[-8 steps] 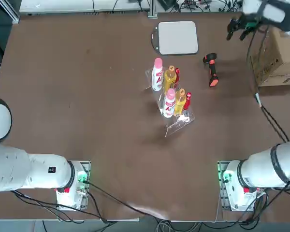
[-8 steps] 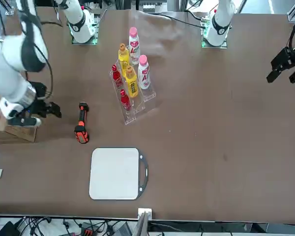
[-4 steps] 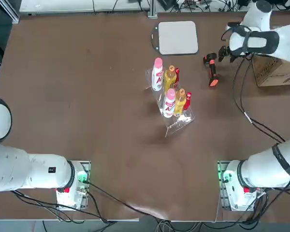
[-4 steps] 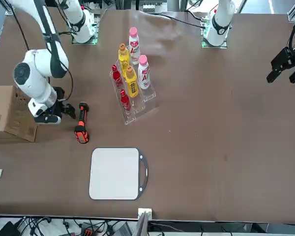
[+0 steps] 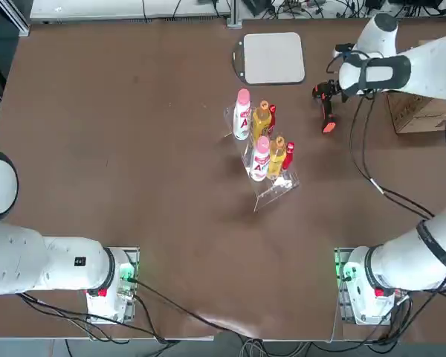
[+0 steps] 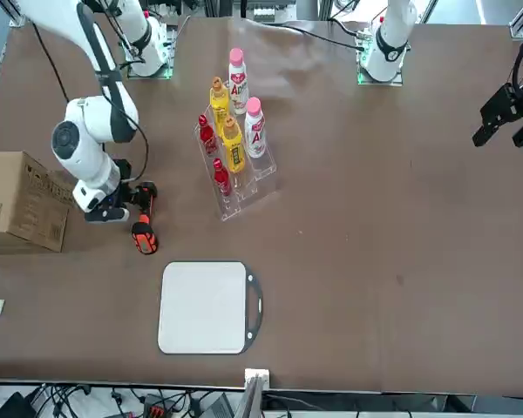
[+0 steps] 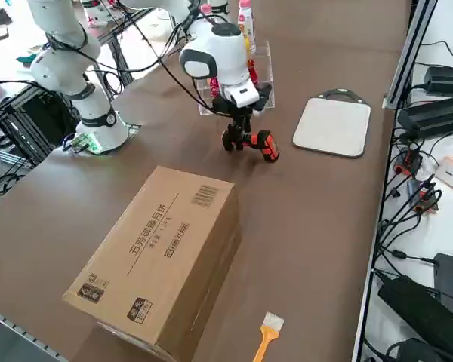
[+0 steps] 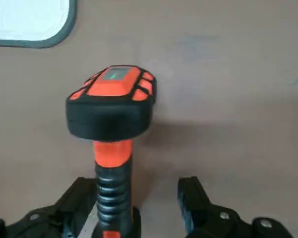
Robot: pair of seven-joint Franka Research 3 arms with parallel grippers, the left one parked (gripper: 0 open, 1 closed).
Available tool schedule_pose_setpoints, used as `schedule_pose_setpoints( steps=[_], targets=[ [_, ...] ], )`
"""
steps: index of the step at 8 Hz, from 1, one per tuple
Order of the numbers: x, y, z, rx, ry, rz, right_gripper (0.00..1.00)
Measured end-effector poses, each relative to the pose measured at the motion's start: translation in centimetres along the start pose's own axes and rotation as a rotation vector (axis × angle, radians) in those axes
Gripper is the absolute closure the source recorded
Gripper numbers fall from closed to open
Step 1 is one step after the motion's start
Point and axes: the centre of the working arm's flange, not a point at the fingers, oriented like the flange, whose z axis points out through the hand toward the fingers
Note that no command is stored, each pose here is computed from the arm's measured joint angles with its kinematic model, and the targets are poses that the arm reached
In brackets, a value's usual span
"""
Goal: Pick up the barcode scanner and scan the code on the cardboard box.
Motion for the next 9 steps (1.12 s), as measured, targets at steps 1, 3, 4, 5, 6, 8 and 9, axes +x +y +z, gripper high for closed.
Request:
schedule_pose_setpoints(
  steps=[1,3,4,5,6,8,9],
  targets=[
    [0.0,-0.2,0.1,0.0,-0.001,-0.004,0.0],
    [-0.1,-1.0,0.7,0.001,-0.006,-0.016,0.0],
    [-0.2,-1.2,1.5,0.001,-0.009,-0.018,0.0],
    [-0.3,-1.3,2.3,0.001,-0.012,-0.02,0.0],
    [-0.4,-1.4,2.7,0.002,-0.016,-0.022,0.0],
    [-0.4,-1.5,3.0,0.002,-0.02,-0.024,0.01],
    [-0.4,-1.5,3.0,0.001,-0.019,-0.024,0.01]
  ],
)
